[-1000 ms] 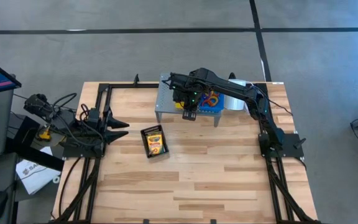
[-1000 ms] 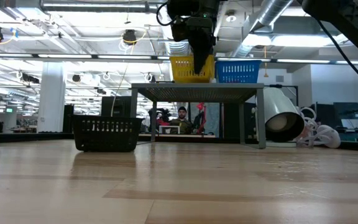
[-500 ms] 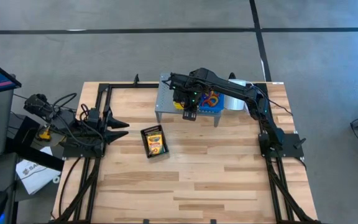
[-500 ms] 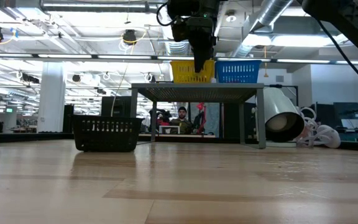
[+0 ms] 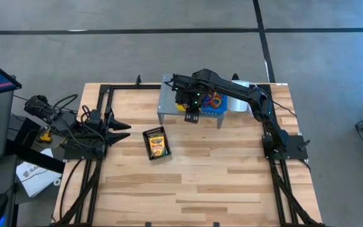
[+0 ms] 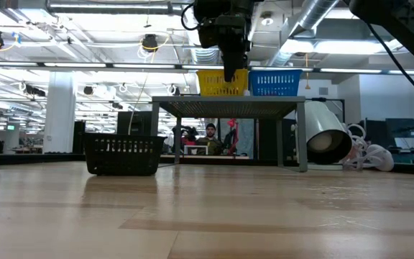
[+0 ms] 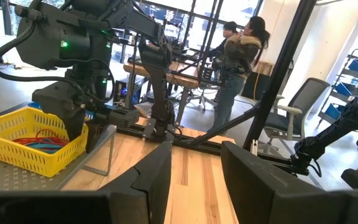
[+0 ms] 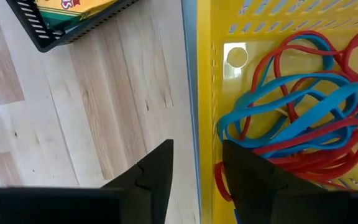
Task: Pick & Place Office Desk Supplies
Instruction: Put the black basket on the shelf
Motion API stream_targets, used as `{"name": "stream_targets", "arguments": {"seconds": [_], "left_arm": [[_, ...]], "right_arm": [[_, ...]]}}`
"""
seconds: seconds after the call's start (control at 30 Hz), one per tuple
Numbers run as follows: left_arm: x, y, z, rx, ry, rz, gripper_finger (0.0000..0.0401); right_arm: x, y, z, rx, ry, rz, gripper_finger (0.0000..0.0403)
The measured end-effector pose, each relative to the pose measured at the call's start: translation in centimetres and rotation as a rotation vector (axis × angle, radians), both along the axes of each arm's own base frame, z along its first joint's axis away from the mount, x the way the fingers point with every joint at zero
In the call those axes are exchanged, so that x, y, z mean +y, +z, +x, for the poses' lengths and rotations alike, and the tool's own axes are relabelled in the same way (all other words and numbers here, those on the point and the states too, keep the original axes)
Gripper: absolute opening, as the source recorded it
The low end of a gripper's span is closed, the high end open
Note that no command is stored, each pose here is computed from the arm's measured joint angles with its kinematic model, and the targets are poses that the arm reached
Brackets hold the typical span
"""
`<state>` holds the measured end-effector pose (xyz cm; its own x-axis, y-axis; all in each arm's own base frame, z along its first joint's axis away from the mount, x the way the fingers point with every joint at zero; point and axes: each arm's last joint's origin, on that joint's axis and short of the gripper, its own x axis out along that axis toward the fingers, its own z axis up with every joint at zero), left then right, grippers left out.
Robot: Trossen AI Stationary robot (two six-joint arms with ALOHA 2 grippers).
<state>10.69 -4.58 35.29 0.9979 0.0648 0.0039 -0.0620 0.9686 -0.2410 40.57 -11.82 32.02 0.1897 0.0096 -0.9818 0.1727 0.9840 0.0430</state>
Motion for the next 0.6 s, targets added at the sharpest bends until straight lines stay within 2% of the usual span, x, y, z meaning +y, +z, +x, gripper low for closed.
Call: {"name": "stream_targets", "arguments": {"seconds": [0.27, 0.6], "left_arm": [[0.0, 0.0, 0.0, 0.000, 0.000, -0.001, 0.0135], [0.0, 0.0, 0.0, 0.000, 0.000, -0.001, 0.0135]], "right_arm": [[0.0, 0.0, 0.0, -0.001, -0.020, 0.003, 0.0153], [-0.3, 1.2, -0.3, -0.056, -0.042, 0.010, 0.0156]]}}
